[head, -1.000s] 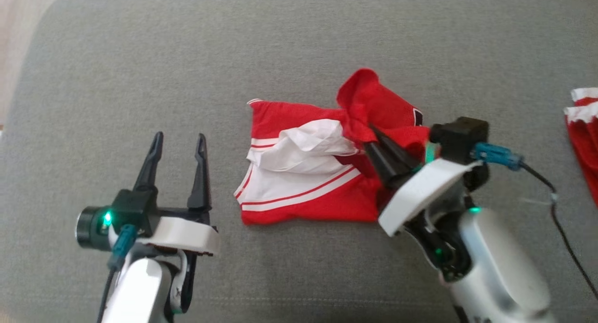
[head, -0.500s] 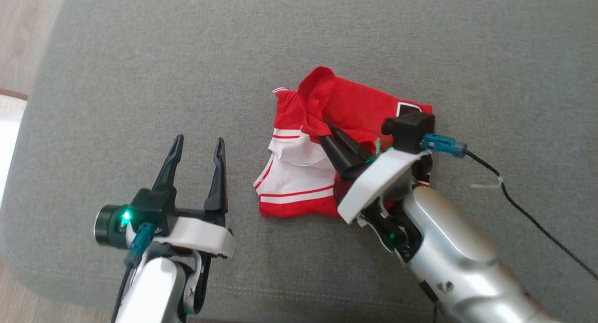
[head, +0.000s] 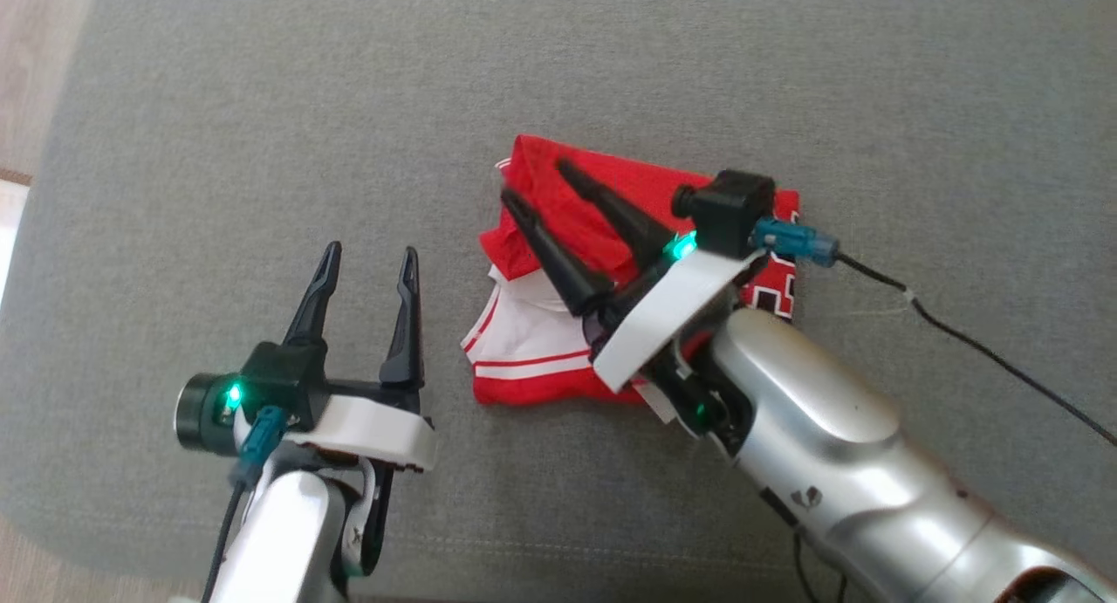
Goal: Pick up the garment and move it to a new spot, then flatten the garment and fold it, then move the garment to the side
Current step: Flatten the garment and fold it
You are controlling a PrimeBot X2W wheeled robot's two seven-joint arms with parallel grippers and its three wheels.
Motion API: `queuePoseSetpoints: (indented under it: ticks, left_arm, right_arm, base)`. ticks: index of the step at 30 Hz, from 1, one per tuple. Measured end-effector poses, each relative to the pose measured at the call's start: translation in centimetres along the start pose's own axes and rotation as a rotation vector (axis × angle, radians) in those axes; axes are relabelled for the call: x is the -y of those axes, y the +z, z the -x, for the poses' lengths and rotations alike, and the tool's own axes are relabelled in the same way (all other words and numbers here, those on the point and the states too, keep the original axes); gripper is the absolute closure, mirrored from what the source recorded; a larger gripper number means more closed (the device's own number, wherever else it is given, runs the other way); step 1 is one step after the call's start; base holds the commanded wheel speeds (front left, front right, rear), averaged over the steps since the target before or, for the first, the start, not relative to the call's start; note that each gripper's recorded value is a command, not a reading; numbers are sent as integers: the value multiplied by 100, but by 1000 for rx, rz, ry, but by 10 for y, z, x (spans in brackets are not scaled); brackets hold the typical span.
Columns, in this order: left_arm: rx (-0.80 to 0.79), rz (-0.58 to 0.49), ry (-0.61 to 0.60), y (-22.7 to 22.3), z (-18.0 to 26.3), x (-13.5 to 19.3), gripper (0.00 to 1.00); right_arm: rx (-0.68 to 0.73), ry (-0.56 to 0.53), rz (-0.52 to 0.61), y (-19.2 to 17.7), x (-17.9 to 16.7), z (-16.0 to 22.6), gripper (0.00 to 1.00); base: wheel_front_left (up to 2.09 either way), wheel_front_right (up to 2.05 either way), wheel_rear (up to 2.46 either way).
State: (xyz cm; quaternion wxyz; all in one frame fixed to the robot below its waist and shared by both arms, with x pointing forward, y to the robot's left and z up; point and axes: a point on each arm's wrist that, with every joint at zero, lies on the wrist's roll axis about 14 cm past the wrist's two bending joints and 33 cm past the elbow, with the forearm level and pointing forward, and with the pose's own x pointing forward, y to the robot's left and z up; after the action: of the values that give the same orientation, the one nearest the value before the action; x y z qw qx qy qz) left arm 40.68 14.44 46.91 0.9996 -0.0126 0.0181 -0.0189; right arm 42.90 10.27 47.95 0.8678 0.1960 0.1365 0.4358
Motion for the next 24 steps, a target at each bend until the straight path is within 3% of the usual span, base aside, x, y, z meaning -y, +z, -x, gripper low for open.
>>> queuePoseSetpoints:
  ticks: [6, 10, 13, 17, 24]
  left_arm:
    - [14, 2, -14, 4, -3, 6, 0]
    - [26, -1, -21, 8, -6, 8, 0]
    - [44, -10, -31, 13, -9, 8, 0]
    - [59, -26, -38, 17, -11, 10, 0]
    - [83, -57, -42, 24, -8, 8, 0]
  right_arm:
    - [225, -36, 104, 68, 10, 11, 0]
    - [352, -179, 173, 106, 51, 51, 0]
    - [370, -370, 224, 111, 95, 104, 0]
    - [338, -535, 285, 106, 121, 152, 0]
    - [269, -706, 311, 85, 128, 212, 0]
  base:
    - [0, 0, 0]
    - [0, 0, 0]
    - [0, 0, 0]
    - [0, 0, 0]
    - [0, 0, 0]
